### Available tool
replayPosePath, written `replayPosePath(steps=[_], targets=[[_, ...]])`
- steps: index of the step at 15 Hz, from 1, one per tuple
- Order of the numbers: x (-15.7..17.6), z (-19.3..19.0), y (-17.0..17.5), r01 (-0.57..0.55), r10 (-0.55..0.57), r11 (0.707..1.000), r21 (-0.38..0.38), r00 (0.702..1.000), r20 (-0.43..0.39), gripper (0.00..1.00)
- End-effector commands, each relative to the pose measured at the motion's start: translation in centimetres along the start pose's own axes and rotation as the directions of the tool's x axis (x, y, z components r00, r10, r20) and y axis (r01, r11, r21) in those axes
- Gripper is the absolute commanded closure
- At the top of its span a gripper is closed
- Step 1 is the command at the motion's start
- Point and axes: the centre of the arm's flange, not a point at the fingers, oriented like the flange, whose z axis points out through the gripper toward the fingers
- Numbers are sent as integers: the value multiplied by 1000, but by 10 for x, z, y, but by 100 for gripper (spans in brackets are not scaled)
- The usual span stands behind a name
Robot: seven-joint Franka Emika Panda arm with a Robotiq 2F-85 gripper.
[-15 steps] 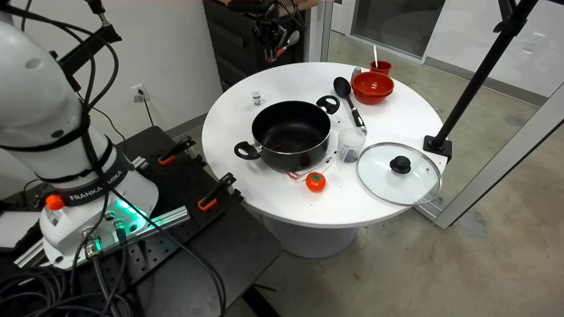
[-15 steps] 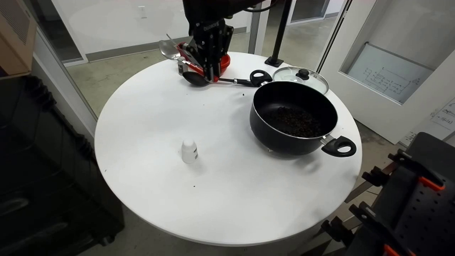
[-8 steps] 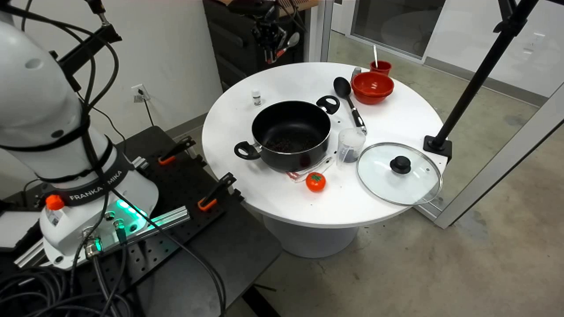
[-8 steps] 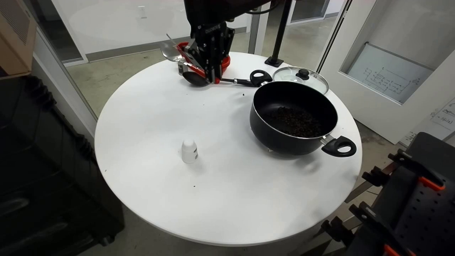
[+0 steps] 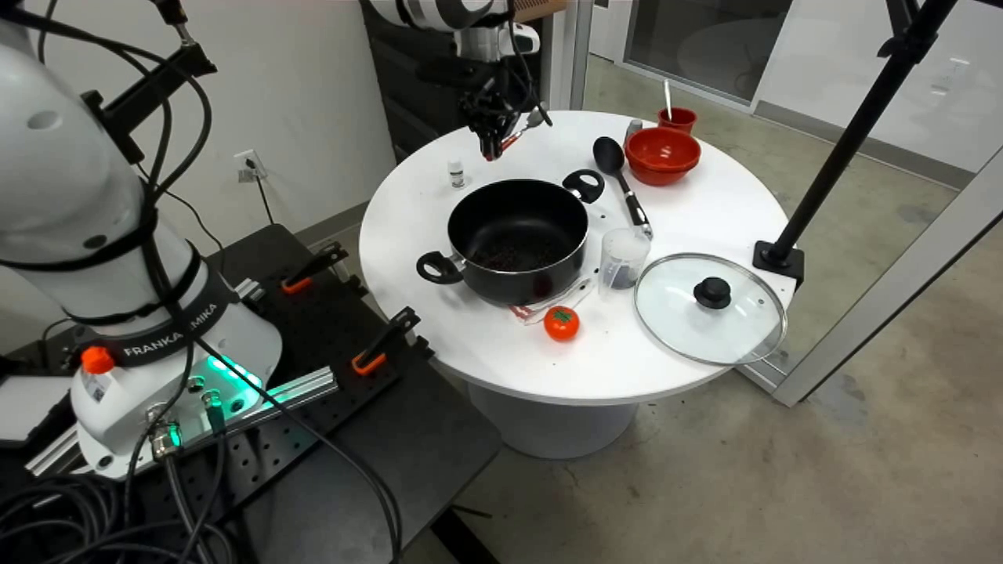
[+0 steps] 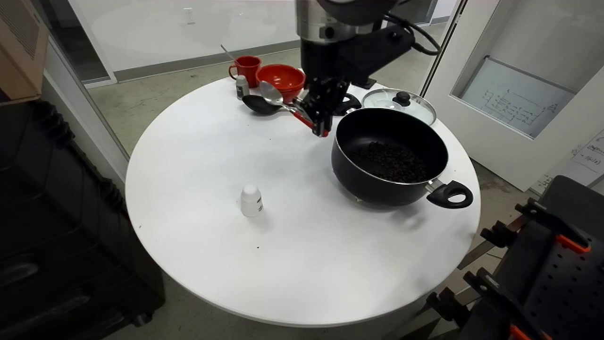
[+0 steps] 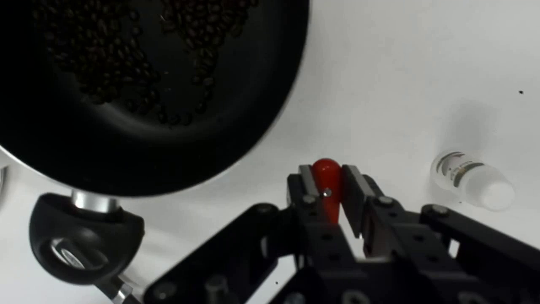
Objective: Pick up the spoon from the table, scoop some of the contents from the black pot and put them in the colourless cup.
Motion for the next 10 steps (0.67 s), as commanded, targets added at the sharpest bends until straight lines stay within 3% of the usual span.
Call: replayPosePath(steps=[1, 10], targets=[[-41, 3, 22, -27, 27, 1000, -4, 999, -31, 95], [-80, -4, 57, -42, 42, 999, -6, 999, 7, 95]])
